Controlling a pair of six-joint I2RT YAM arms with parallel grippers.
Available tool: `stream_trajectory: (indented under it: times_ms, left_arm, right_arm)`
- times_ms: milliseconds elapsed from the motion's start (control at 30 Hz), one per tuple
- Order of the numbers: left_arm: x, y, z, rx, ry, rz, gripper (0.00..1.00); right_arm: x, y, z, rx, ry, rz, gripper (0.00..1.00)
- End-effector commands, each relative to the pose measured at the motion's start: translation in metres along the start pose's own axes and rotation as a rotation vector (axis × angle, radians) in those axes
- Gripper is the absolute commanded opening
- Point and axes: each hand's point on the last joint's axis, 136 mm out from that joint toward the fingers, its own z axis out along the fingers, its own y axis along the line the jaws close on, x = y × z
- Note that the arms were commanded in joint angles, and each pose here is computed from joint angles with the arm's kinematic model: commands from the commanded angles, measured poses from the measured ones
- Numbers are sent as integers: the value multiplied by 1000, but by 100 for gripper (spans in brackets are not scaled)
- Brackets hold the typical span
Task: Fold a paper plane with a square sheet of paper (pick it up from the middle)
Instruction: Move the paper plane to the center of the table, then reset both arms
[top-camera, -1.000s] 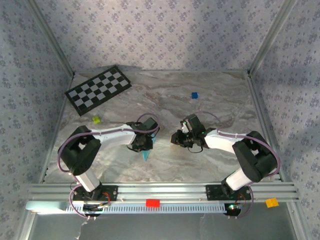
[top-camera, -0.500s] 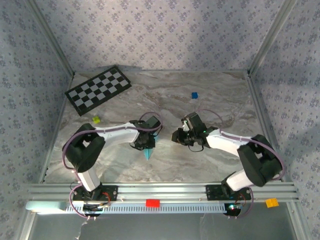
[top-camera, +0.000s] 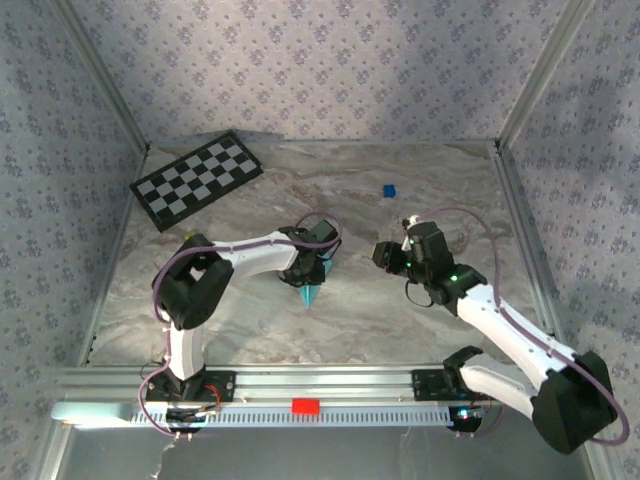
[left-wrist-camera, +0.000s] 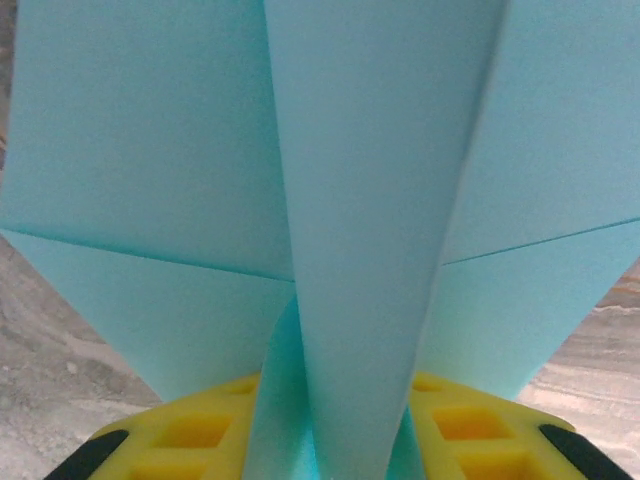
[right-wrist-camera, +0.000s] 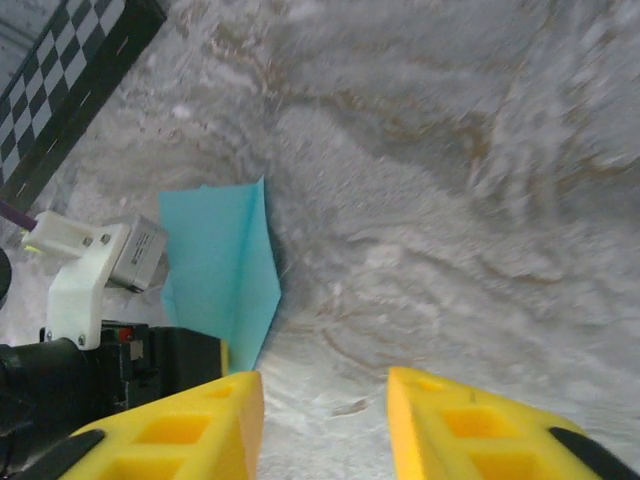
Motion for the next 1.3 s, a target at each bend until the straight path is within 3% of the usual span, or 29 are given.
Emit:
stream_trajectory:
  times_ms: [0, 400, 667, 767, 967, 1033, 1133, 1267]
  left_arm:
    - [13, 4, 13, -45, 49, 18, 33]
    - [-14, -7, -45, 25, -65, -46, 46]
    - [-29, -8, -87, 90, -159, -56, 56]
    - [-35, 0, -103, 97, -225, -51, 57]
    - [-56, 57, -125, 40, -384, -93, 63]
    - [-65, 90, -129, -3, -435, -127, 69]
    - [-75, 140, -135, -83, -497, -164, 85]
    - [-89, 195, -139, -140, -570, -205, 94]
  right_arm:
    - [-8, -29, -14, 126, -60, -47, 43]
    - [-49, -65, -41, 281, -196, -34, 55]
    - [-67, -112, -62, 550, -287, -71, 58]
    - [-71, -134, -65, 650, -326, -79, 63]
    - [-84, -164, -37, 713, -313, -178, 67]
    - [-87, -169, -19, 674, -283, -228, 68]
    - [-91, -156, 9, 515, -269, -324, 68]
    - [-97, -174, 31, 532, -272, -365, 68]
